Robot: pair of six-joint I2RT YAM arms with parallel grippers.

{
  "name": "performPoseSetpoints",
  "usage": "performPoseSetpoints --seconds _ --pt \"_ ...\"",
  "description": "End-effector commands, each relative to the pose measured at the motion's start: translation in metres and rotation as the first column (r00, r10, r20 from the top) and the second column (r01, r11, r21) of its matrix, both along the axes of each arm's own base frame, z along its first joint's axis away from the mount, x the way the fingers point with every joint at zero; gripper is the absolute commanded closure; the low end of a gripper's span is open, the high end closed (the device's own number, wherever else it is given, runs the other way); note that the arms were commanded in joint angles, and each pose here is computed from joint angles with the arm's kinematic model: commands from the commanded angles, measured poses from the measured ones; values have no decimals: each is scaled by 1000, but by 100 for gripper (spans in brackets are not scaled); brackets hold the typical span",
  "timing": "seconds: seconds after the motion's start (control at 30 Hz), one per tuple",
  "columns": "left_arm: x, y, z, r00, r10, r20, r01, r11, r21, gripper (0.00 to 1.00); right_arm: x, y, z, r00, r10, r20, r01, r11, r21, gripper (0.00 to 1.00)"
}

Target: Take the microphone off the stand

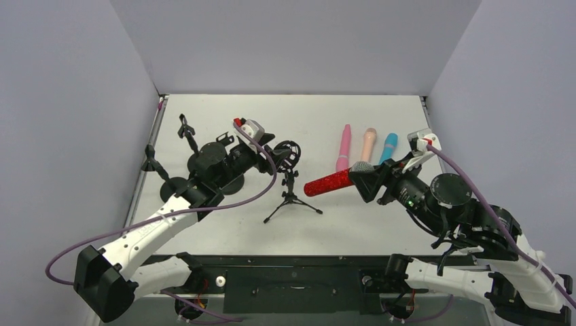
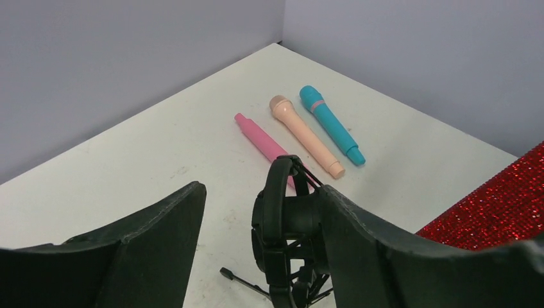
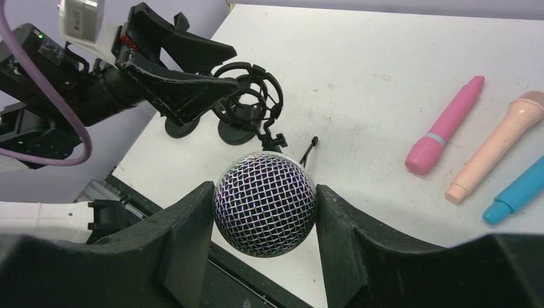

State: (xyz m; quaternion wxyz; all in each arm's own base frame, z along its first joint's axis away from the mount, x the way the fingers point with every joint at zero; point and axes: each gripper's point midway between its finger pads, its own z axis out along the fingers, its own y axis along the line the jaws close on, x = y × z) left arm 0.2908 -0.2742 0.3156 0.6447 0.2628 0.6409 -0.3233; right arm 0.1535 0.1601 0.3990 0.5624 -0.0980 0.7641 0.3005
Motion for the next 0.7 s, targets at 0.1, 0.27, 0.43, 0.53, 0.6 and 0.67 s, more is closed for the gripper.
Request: performPoseSetpoints --seconds 0.1,0.27,0.43,0.53,0.6,0.67 --pt "-12 2 12 999 -34 13 34 999 11 14 8 10 -2 1000 -16 3 16 1000 5 100" --pt "-15 5 33 997 -36 64 36 999 6 3 8 11 -4 1000 -13 -3 13 1000 -5 100" --pt "-17 6 52 990 -54 129 50 998 35 4 7 13 -5 1000 -5 -8 5 1000 -13 100" --pt "-17 2 53 987 -83 136 75 995 59 4 7 14 -6 1000 1 -9 -1 1000 -19 100" --pt "-19 0 56 984 -103 147 94 993 64 4 7 15 -7 1000 5 -10 -5 1000 -21 100" --pt "-23 -1 62 977 -128 169 118 991 65 4 7 16 -6 1000 11 -9 -11 1000 -21 100"
